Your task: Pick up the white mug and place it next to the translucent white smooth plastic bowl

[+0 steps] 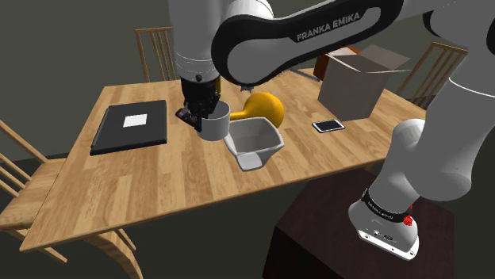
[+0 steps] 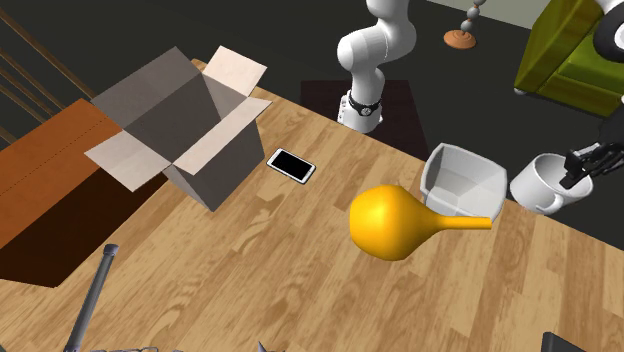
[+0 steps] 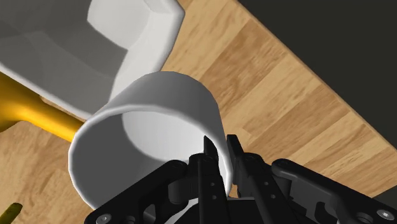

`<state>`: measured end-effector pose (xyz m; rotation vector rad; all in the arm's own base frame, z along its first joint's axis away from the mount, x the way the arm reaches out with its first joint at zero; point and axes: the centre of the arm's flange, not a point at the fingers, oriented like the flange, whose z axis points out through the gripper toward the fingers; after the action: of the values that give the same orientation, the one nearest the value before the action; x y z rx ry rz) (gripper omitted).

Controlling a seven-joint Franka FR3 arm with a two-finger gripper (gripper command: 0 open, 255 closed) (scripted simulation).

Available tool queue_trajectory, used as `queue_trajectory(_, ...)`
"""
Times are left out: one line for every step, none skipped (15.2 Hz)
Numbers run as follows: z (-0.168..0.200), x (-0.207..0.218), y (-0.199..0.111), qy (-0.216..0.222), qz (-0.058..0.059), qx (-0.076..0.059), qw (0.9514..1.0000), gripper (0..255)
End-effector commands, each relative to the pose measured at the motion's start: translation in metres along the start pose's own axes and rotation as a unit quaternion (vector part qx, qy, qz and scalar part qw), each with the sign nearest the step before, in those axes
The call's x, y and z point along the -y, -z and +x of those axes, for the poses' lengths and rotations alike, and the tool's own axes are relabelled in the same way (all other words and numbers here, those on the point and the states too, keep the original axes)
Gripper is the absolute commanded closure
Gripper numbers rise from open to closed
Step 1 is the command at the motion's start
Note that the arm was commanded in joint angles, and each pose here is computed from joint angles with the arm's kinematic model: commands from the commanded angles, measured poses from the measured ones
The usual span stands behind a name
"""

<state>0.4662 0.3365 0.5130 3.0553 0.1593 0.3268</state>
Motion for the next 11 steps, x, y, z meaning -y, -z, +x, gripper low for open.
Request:
queue_trajectory(-0.002, 0.001, -0.010, 0.000, 0.000, 0.000, 1.0000, 255)
queue_trajectory(-0.003, 0.001, -0.015, 0.000, 0.000, 0.000, 1.0000, 255)
queue_trajectory(-0.004, 0.002, -0.020, 0.000, 0.000, 0.000, 1.0000, 255)
queue_trajectory(-0.005, 0.002, -0.025, 0.000, 0.000, 0.000, 1.0000, 255)
queue_trajectory(-0.006, 0.002, -0.031, 0.000, 0.000, 0.000, 1.0000, 255)
queue_trajectory(-0.007, 0.003, -0.036, 0.000, 0.000, 0.000, 1.0000, 255)
queue_trajectory(-0.008, 0.003, -0.041, 0.000, 0.000, 0.000, 1.0000, 255)
queue_trajectory(-0.009, 0.004, -0.046, 0.000, 0.000, 0.000, 1.0000, 255)
queue_trajectory(-0.010, 0.004, -0.051, 0.000, 0.000, 0.000, 1.0000, 255)
queue_trajectory(-0.011, 0.004, -0.056, 0.000, 0.000, 0.000, 1.0000, 255)
queue_trajectory(-0.012, 0.005, -0.061, 0.000, 0.000, 0.000, 1.0000, 255)
